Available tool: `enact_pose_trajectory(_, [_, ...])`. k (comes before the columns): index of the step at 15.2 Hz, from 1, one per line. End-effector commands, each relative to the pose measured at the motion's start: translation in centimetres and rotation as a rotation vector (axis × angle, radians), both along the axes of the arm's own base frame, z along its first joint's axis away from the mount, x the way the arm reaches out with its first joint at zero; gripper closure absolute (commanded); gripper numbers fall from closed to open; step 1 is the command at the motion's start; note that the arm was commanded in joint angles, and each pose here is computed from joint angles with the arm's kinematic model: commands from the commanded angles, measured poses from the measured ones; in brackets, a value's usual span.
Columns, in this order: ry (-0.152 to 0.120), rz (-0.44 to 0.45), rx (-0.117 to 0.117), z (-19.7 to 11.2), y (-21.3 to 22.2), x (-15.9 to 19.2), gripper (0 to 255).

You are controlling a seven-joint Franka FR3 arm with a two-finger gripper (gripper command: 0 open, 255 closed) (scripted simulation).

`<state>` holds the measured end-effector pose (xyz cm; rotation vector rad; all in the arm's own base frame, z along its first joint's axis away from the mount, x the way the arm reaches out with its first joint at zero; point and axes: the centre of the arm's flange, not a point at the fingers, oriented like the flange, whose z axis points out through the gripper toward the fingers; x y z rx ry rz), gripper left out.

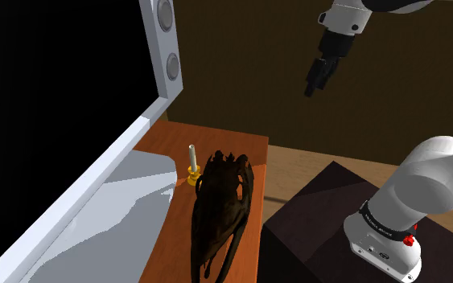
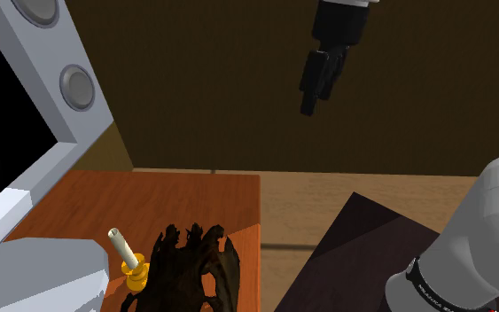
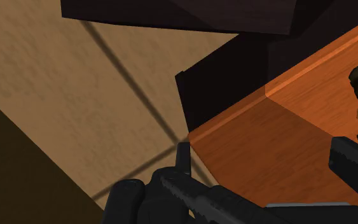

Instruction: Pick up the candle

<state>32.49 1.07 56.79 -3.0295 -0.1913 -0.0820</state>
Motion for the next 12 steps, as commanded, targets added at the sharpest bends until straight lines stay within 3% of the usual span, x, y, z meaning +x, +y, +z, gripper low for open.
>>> enact_pose_trajectory(1, [0.0, 0.0, 0.0, 0.0, 0.0, 0.0, 0])
enact_pose_trajectory(12, [0.006, -0.042, -0.037, -2.6, 14.3, 4.0, 0])
